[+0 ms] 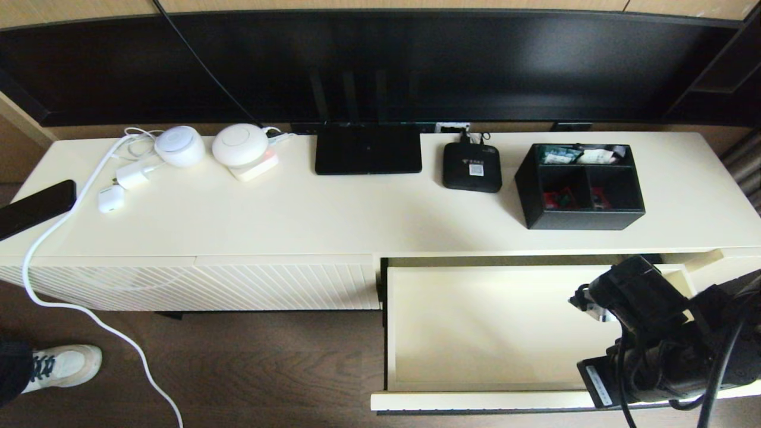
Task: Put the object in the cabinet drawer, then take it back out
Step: Open the drawer
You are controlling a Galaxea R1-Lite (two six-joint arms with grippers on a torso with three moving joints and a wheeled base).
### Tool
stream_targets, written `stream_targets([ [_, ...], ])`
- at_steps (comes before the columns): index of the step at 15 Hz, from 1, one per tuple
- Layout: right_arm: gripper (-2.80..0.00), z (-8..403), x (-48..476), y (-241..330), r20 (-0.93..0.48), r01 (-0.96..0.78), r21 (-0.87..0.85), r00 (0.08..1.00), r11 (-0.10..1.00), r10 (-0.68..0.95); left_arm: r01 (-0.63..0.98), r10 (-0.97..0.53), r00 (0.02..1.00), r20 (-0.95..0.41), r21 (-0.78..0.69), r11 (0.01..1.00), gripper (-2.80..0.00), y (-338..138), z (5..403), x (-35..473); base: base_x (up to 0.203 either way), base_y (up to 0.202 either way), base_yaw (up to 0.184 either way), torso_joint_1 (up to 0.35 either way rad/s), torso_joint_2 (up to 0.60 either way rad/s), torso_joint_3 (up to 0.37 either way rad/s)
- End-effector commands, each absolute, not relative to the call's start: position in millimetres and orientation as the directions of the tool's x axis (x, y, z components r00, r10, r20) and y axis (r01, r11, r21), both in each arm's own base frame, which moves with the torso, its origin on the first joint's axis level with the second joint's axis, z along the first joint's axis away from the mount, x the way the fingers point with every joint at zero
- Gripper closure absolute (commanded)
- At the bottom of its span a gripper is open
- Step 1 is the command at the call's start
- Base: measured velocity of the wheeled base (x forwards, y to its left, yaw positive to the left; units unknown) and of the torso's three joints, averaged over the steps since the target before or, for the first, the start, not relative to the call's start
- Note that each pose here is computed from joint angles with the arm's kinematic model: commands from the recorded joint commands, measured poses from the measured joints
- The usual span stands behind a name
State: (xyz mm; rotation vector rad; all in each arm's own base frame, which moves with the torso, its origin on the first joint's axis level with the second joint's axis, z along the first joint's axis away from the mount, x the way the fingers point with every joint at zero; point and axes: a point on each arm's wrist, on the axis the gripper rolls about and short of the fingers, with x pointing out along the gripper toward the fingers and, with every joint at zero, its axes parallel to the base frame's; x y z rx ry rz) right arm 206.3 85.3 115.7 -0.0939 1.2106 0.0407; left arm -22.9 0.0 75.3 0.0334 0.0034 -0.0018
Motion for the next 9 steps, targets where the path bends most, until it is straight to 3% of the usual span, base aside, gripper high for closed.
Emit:
stream_targets([
  [1,0.0,109.6,194.9,85.4,-0.944,-0.103,-0.055,0.328,0.993,-0.018,0.002,-0.002,1.0,-0.002,0.034,0.999,0.0,0.0,75.6,-22.9,0.0,0.0,0.0,0.0,0.0,0.0],
  [6,0.0,104.9,184.6,83.5,-0.95,-0.12,-0.064,0.311,0.991,-0.024,0.002,-0.002,1.0,-0.004,0.034,0.999,0.0,0.0,75.4,-22.8,0.0,0.0,0.0,0.0,0.0,0.0],
  [9,0.0,116.1,185.6,82.9,-0.931,-0.111,-0.053,0.364,0.992,-0.009,0.002,-0.002,1.0,-0.005,0.034,0.999,0.0,0.0,75.0,-22.8,0.0,0.0,0.0,0.0,0.0,0.0],
])
